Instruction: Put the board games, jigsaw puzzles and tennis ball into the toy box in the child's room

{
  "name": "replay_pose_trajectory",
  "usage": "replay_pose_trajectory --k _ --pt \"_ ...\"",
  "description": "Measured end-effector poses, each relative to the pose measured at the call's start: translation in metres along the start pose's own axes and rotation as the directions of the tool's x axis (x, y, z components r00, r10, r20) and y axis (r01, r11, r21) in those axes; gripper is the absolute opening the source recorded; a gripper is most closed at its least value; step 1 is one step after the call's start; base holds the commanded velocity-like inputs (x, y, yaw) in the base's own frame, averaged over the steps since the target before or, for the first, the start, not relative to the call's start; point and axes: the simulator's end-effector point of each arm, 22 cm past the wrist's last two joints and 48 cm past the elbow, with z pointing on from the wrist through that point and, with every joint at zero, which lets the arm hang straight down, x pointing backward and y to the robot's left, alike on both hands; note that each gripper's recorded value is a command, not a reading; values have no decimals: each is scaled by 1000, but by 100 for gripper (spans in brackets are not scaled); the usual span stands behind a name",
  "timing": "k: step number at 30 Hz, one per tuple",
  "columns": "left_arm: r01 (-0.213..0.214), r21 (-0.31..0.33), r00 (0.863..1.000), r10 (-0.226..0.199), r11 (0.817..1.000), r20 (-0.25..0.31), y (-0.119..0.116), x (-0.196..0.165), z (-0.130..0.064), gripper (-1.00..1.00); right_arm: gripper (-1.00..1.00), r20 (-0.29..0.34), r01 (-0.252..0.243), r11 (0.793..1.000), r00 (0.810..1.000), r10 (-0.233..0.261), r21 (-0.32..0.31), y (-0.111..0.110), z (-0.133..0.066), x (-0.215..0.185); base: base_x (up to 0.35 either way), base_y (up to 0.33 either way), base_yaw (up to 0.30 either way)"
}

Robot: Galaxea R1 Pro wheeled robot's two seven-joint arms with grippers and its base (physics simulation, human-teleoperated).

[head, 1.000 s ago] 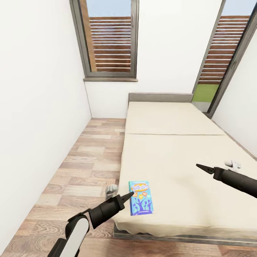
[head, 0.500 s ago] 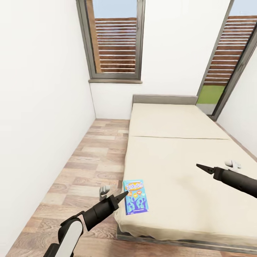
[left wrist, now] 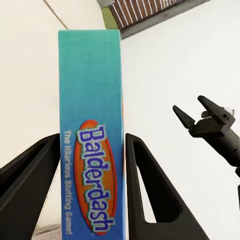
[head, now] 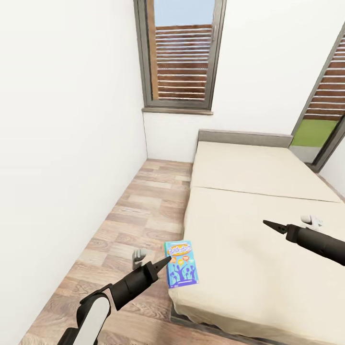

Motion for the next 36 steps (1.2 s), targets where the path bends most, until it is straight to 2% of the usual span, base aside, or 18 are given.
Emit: replay_pose_trajectory --k 36 --pt "0 -2 1000 0 1000 1 -57 -29 -5 -100 100 -5 1 1000 1000 -1 -4 34 -23 -49 0 0 296"
